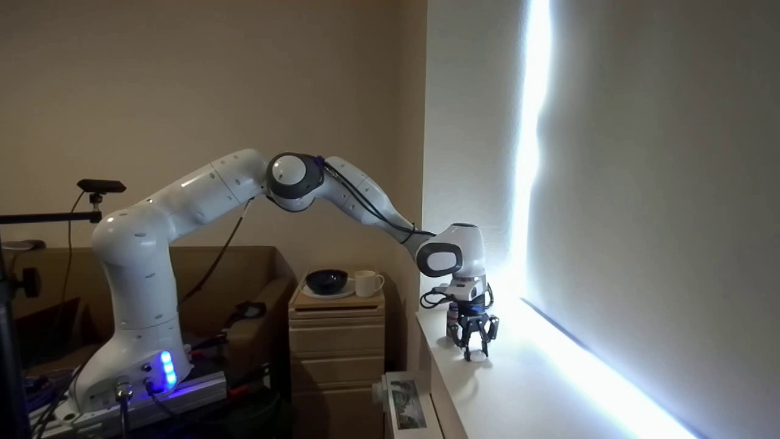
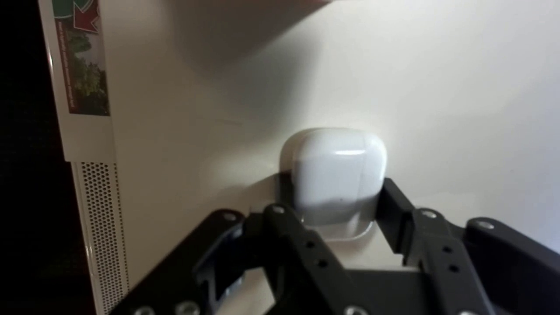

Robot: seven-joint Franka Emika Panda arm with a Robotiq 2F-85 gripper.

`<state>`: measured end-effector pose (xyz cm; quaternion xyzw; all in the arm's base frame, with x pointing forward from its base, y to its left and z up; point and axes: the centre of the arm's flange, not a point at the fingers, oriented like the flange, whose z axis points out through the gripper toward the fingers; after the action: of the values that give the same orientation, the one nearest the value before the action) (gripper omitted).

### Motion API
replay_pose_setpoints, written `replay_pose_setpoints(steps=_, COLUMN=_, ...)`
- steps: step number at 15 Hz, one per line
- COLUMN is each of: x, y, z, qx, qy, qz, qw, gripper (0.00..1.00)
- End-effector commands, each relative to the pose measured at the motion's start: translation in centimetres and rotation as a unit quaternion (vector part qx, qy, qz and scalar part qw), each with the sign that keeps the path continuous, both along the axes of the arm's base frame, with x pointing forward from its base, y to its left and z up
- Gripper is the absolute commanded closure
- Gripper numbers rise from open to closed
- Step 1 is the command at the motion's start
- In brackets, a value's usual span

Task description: Pick up the bar of soap from the windowsill and put it inside the bowl on the nightstand

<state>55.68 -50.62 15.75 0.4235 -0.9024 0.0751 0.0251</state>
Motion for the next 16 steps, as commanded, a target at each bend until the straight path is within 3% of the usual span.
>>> replay_pose_setpoints(steps=1, x=-1.8, y=-0.2, z=2.2, qx=0.018, qy=-0.023, qz=0.033, qw=0.999, gripper=0.76)
replay_pose_setpoints(steps=4, x=-5.3, y=-0.9, z=6.4, qx=-0.021, qy=-0.037, qz=0.132, qw=0.9904, gripper=0.76)
replay_pose_setpoints(steps=7, x=-8.6, y=-0.6, z=10.7, qx=-0.024, qy=-0.048, qz=0.213, qw=0.9756, gripper=0.76)
replay_pose_setpoints(steps=10, x=-10.0, y=3.2, z=13.6, qx=-0.024, qy=-0.059, qz=0.295, qw=0.9534, gripper=0.76)
replay_pose_setpoints(steps=13, x=-11.9, y=5.8, z=16.3, qx=-0.023, qy=-0.088, qz=0.369, qw=0.9251, gripper=0.76)
replay_pose_setpoints(steps=14, x=-7.4, y=1.9, z=14.7, qx=-0.028, qy=-0.063, qz=0.332, qw=0.9409, gripper=0.76)
replay_pose_setpoints(steps=15, x=-7.7, y=2.4, z=15.4, qx=-0.027, qy=-0.068, qz=0.339, qw=0.9381, gripper=0.51)
replay_pose_setpoints(steps=16, x=-7.6, y=2.4, z=15.8, qx=-0.029, qy=-0.069, qz=0.337, qw=0.9387, gripper=0.51)
